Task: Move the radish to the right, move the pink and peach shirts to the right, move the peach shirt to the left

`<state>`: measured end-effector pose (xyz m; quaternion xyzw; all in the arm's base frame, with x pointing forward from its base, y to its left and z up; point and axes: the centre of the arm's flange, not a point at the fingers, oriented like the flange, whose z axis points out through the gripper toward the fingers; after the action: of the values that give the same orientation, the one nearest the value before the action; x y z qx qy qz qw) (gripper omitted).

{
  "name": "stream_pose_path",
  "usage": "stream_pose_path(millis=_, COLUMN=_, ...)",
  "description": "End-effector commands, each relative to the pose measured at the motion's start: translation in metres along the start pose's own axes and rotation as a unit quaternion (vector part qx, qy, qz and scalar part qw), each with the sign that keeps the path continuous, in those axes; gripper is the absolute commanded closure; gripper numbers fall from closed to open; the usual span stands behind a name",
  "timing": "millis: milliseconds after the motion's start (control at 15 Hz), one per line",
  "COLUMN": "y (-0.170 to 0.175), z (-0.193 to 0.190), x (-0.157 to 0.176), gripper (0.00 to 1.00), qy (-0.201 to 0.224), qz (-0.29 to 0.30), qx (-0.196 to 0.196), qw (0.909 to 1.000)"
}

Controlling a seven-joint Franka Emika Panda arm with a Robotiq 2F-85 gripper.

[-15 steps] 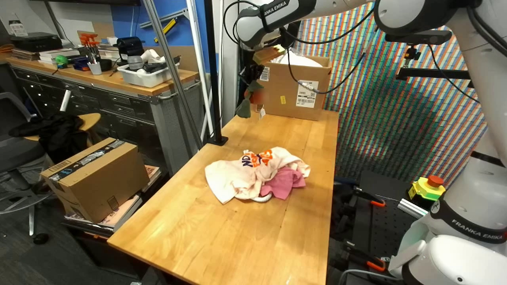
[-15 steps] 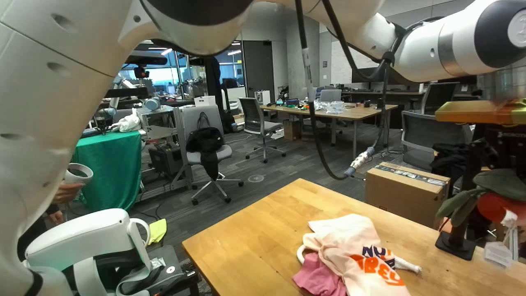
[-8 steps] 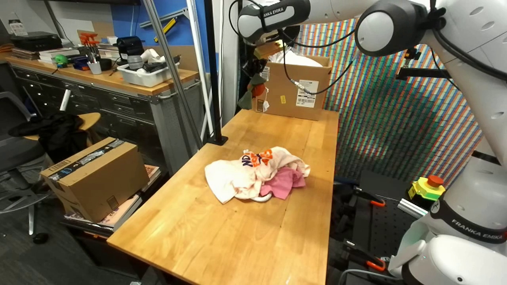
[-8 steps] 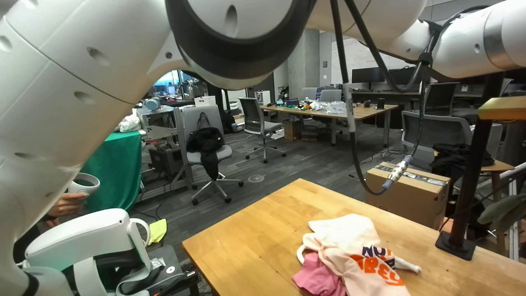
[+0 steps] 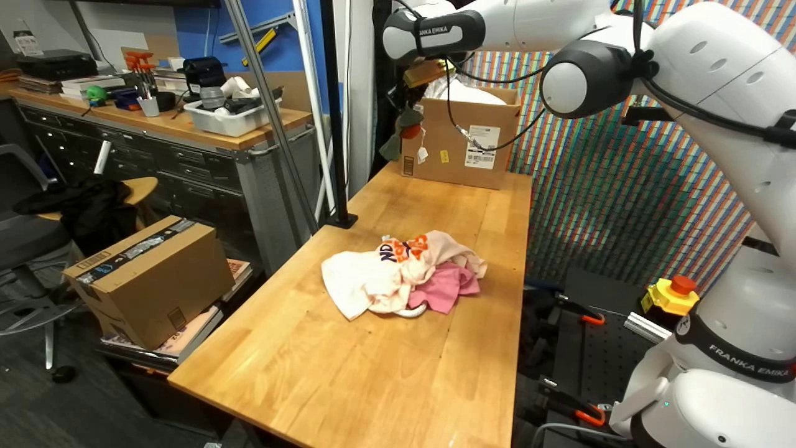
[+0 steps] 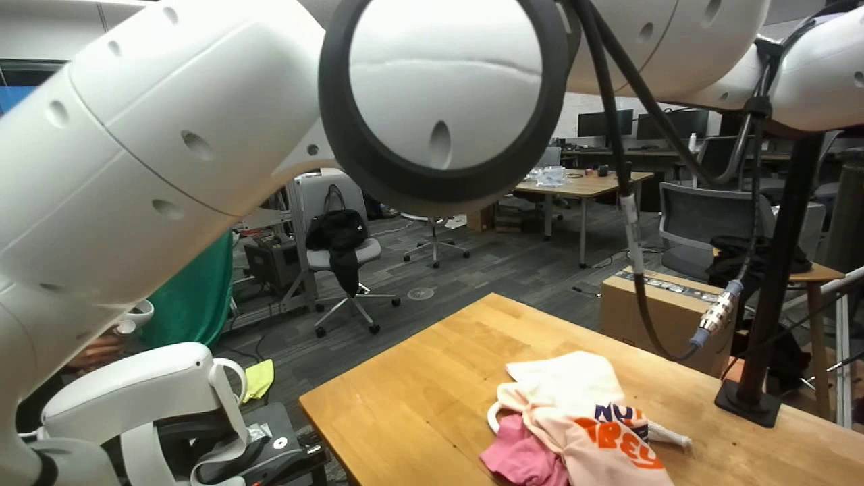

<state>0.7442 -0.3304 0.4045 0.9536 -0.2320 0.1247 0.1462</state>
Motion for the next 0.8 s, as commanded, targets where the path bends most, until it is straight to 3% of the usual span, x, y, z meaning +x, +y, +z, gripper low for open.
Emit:
stream_pose_path(millis=0, y=0.0, z=0.006, x=0.047, gripper=0.45, qy=0.009, qz=0.003, qx=-0.021, qw=0.9997)
stream_pose_path(millis=267, y=-0.008, z=0.005, x=0.03, gripper=0.14, qy=-0.015, qz=-0.013, qx=-0.009, qw=0.9998)
stream_pose_path(millis=400, y=-0.021, z=-0.001, x=0.01, gripper=0.01, qy=-0.051, qz=-0.036, qx=0.012, qw=0.998)
stream_pose_path(millis=733, y=-0.069, z=-0.015, x=-0.051, gripper=0.0, qy=-0.144, qz=-0.121, qx=0.097, qw=0.9774)
